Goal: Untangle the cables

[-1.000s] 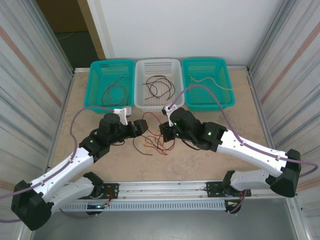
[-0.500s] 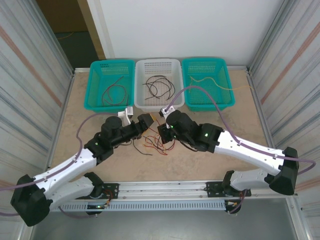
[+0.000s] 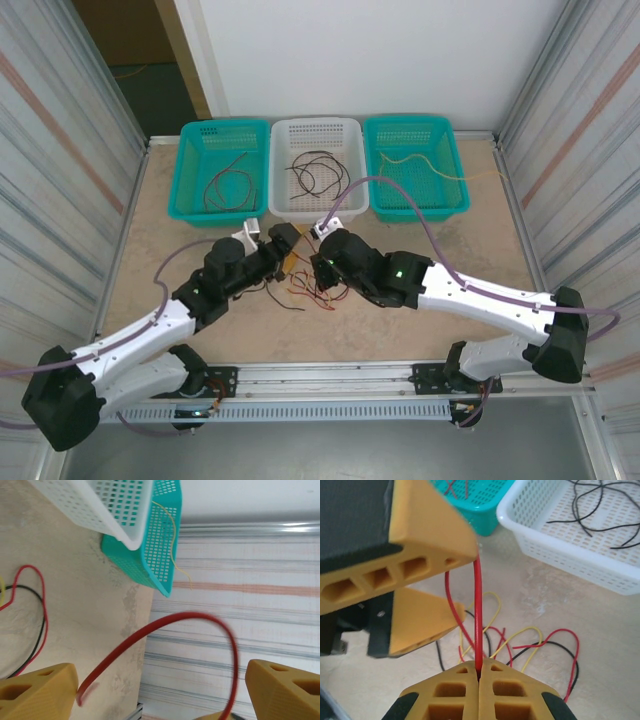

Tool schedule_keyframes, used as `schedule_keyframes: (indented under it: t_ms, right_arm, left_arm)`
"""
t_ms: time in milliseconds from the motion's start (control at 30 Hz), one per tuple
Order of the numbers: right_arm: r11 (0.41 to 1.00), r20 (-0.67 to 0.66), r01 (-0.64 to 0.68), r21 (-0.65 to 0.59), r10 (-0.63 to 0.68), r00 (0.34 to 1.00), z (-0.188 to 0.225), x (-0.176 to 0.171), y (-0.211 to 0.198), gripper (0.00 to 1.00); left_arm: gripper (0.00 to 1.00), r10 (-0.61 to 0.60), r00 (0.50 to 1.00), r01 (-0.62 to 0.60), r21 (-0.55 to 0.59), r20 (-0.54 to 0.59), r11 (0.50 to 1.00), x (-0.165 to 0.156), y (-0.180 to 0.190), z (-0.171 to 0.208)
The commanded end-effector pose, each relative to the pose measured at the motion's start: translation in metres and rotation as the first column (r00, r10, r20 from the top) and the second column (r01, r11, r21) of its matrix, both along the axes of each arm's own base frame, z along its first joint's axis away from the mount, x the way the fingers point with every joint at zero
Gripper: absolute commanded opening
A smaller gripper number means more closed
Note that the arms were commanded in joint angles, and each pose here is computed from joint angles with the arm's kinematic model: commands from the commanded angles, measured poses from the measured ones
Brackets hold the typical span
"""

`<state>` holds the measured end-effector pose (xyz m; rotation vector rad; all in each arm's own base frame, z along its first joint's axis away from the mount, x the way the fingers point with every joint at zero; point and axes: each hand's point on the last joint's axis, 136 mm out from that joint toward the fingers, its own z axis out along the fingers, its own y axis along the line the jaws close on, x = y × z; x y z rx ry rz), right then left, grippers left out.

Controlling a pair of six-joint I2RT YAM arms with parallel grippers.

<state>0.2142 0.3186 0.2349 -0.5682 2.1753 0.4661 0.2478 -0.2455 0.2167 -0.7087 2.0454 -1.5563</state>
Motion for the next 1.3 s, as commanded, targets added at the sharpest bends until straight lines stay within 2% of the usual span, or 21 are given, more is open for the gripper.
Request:
schedule_keyframes:
  t_ms: [0,100,267,500,800,900,1000,1167,1267]
  right_arm:
    - [0.995,0.077,0.093,0.022,-0.094,0.993,0.015,0.014,-0.013,0.0]
    - [0.99,0.089,0.134,0.042,-0.138,0.986,0.016,0.02,-0.021,0.0]
    - [0.99,0.062,0.131,0.047,-0.134,0.989,0.004,0.023,-0.015,0.0]
    - [0.993,0.016,0.067,0.094,-0.069,0.997,-0.005,0.016,0.009,0.0]
    - [0.995,-0.02,-0.059,0.081,0.061,0.998,-0.021,-0.003,0.038,0.0]
    - [0.994,-0.01,-0.078,0.074,0.079,0.997,-0.02,-0.008,0.041,0.0]
    - [0.994,-0.004,-0.08,0.078,0.08,0.997,-0.018,-0.009,0.038,0.0]
    - [0.993,0.008,-0.09,0.082,0.09,0.996,-0.014,-0.012,0.033,0.0]
    - [0.992,0.01,-0.092,0.081,0.091,0.996,-0.013,-0.013,0.031,0.0]
  left_arm:
    - [0.88,0.098,0.987,-0.094,0.034,-0.13,0.995,-0.007,0.022,-0.027]
    - [0.9,0.133,0.979,-0.137,-0.014,-0.153,0.99,-0.012,0.032,-0.028]
    - [0.94,0.148,0.984,-0.155,-0.07,-0.104,0.985,-0.014,0.034,0.002]
    - [0.97,0.16,0.982,-0.176,-0.186,-0.097,0.967,-0.003,0.022,0.02]
    - [0.95,0.174,0.981,-0.189,-0.216,-0.088,0.958,0.019,0.018,0.03]
    - [0.88,0.194,0.977,-0.208,-0.217,-0.084,0.954,0.028,0.026,0.031]
    - [0.77,0.227,0.969,-0.242,-0.18,-0.101,0.954,0.032,0.037,0.027]
    - [0.51,0.264,0.957,-0.271,-0.045,-0.122,0.962,0.035,0.056,0.014]
    - [0.43,0.274,0.953,-0.275,0.013,-0.128,0.961,0.035,0.063,0.007]
